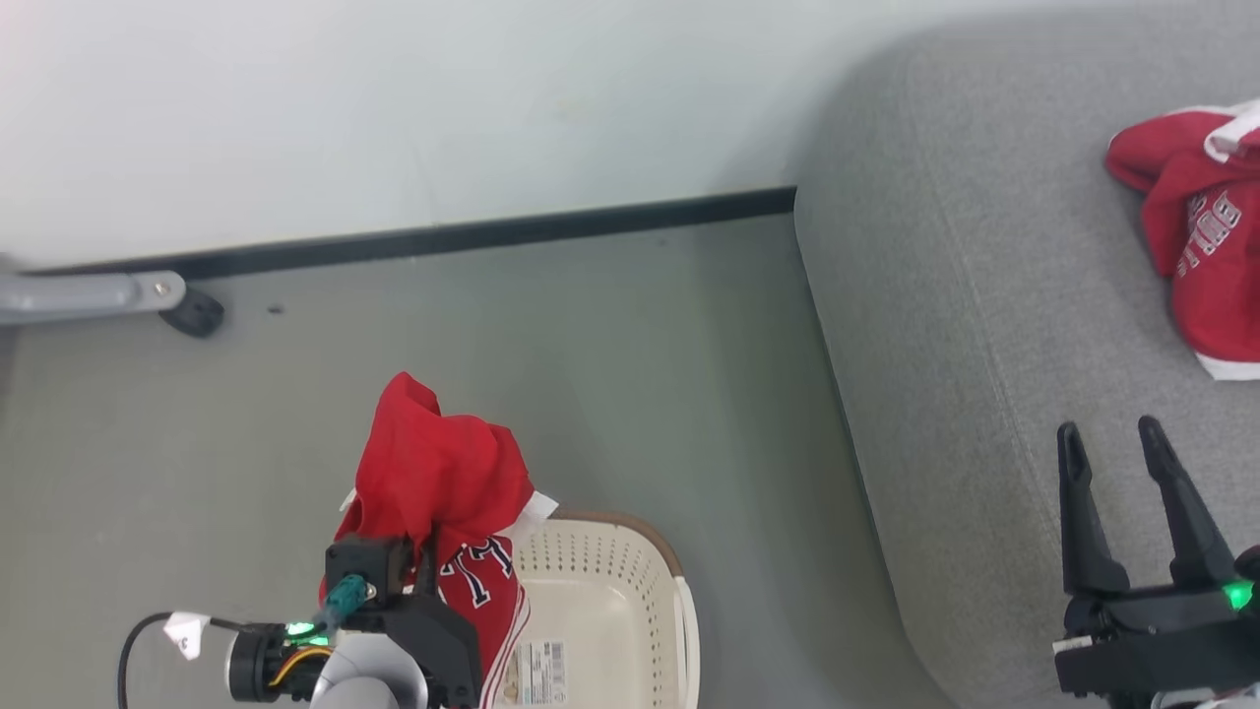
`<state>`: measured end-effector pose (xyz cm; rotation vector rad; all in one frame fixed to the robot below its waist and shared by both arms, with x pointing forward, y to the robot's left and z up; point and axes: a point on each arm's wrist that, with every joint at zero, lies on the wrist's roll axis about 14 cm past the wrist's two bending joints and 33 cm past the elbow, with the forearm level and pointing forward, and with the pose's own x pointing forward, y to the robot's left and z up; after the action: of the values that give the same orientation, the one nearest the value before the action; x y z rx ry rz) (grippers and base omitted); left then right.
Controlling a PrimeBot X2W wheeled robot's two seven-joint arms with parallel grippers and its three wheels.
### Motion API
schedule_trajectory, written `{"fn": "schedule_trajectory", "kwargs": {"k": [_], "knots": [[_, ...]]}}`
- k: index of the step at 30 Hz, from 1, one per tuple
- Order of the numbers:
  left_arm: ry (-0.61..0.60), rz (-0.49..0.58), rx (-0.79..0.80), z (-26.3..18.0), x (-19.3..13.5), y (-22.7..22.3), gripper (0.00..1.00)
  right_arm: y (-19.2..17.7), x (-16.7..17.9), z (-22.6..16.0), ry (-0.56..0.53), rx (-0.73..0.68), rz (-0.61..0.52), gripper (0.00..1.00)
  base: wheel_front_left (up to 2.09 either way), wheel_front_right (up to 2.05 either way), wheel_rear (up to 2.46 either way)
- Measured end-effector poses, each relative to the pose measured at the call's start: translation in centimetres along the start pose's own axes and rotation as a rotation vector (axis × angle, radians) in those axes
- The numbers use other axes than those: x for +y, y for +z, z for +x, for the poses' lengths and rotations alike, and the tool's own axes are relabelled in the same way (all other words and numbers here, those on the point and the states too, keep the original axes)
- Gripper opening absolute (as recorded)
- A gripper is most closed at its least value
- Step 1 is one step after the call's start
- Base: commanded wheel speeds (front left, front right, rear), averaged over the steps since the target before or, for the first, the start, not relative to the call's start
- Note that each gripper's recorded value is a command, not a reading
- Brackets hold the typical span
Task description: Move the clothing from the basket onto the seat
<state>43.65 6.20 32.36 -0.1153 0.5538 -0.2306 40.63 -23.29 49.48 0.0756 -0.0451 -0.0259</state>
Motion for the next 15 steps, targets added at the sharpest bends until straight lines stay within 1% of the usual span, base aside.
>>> {"fn": "schedule_trajectory", "kwargs": {"k": [7,8,15], "knots": [[-0.021,-0.015,-0.154,-2.9,-1.1,4.1,0.00,1.0,0.5,-2.5,0.005,-0.016,0.005,1.00,0.00,0.00,0.00],[-0.021,-0.015,-0.154,-2.9,-1.1,4.1,0.00,1.0,0.5,-2.5,0.005,-0.016,0.005,1.00,0.00,0.00,0.00],[-0.045,-0.042,-0.352,-6.6,-2.1,9.4,0.00,1.7,1.3,-5.2,0.013,-0.029,0.021,1.00,0.00,0.00,0.00]]}}
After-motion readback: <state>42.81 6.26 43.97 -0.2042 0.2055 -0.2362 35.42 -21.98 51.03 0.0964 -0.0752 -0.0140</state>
